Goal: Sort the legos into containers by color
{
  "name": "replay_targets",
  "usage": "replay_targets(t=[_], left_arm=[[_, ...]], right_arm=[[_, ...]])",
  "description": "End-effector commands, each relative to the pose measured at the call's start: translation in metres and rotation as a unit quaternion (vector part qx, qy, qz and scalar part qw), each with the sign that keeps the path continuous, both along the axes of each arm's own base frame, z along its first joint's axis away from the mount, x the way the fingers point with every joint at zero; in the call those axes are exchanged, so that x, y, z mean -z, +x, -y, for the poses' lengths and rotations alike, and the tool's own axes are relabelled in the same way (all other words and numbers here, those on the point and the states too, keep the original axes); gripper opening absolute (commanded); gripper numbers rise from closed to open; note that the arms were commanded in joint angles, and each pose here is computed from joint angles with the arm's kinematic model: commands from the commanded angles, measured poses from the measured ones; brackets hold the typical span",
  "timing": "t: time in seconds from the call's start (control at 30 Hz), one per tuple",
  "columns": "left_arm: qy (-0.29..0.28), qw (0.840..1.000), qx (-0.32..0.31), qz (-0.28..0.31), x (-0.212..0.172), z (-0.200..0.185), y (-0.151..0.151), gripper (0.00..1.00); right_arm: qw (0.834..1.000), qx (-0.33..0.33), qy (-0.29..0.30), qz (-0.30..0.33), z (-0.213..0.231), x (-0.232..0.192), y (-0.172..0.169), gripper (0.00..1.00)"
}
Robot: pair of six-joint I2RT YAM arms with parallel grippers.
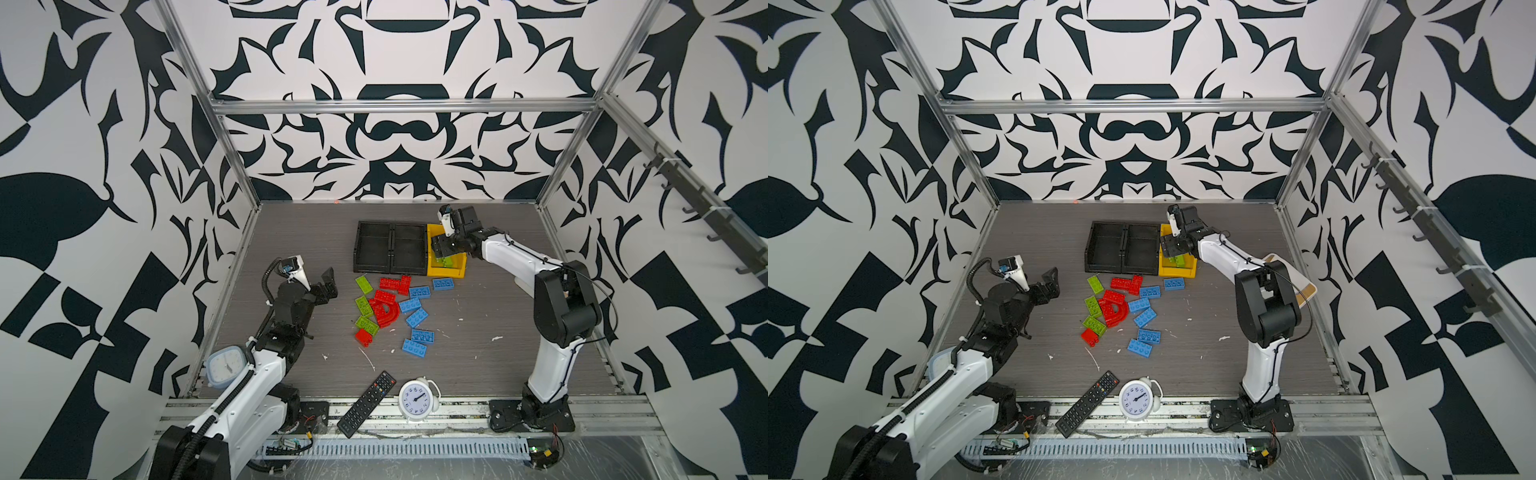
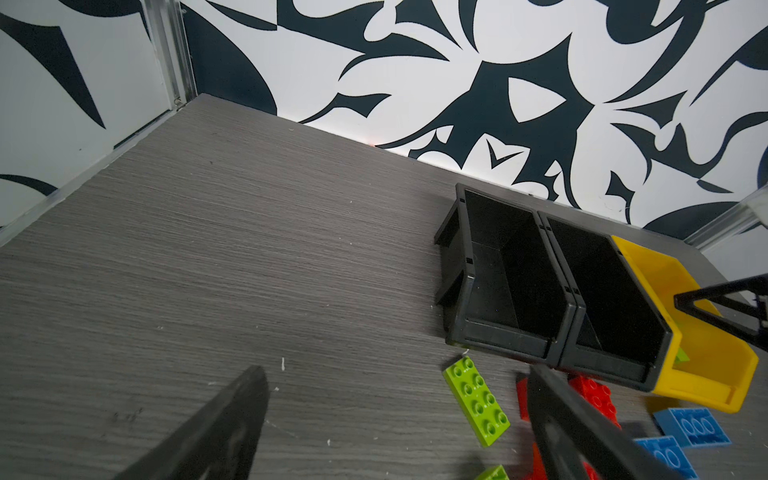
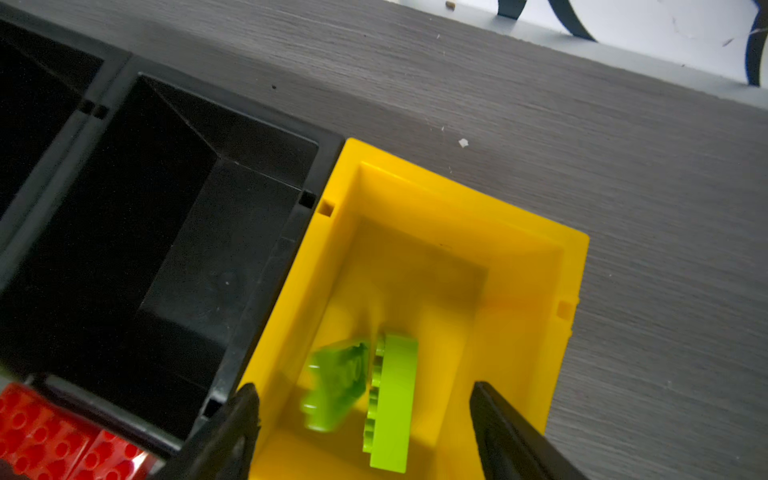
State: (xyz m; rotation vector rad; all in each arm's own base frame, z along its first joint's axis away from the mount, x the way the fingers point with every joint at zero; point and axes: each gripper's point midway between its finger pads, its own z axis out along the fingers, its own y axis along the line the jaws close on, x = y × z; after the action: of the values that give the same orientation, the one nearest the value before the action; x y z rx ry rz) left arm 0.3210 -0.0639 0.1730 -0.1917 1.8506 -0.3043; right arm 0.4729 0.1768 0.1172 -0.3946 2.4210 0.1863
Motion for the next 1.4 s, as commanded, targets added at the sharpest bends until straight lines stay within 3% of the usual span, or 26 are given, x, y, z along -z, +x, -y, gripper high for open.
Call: replay_targets(t=[0.0,0.1,0.23,0.37,0.47,0.6,0.77,1.07,1.37], left_arm=[[-0.002,1.000,0.001,-0.006,0.003,0.000,0.000,0.99],[-0.001,1.000,-0.004,-0.006,0.003,-0.002,-0.001,0.99],[-0.002,1.000,-0.006,-0.006,0.004,-0.003,-0.002,1.00],[-0.003,1.000,-0.007,-0.008,0.004,-0.003,-0.001,0.99],[-0.003,1.000,-0.007,-0.012,0.007,-0.002,0.000,0.99],[-0.001,1.000,-0.006,-0.018,0.010,-0.002,0.002,0.99],[-0.008,1.000,-0.004,-0.017,0.008,0.000,0.001,0.99],[-0.006,1.000,0.001,-0.019,0.010,0.001,0.002,1.00],[-0.004,1.000,0.002,-0.022,0.011,0.002,0.003,1.00]], right_arm=[[1.000,-0.008,0.013,0.013,0.000,-0.035,-0.015,0.82],[1.000,-0.009,0.027,0.009,-0.003,-0.050,-0.048,0.78],[0.999,-0.041,0.027,-0.015,-0.021,-0.052,-0.115,0.75],[0.995,-0.073,0.008,-0.061,-0.039,-0.036,-0.185,0.72],[0.990,-0.084,0.043,-0.105,-0.054,-0.023,-0.228,0.67],[0.988,-0.070,0.037,-0.135,-0.055,-0.005,-0.265,0.65],[0.984,-0.090,0.036,-0.153,-0.064,0.012,-0.289,0.65],[0.972,-0.166,0.035,-0.163,-0.087,0.030,-0.303,0.64],[0.961,-0.195,0.013,-0.197,-0.093,0.056,-0.314,0.64]])
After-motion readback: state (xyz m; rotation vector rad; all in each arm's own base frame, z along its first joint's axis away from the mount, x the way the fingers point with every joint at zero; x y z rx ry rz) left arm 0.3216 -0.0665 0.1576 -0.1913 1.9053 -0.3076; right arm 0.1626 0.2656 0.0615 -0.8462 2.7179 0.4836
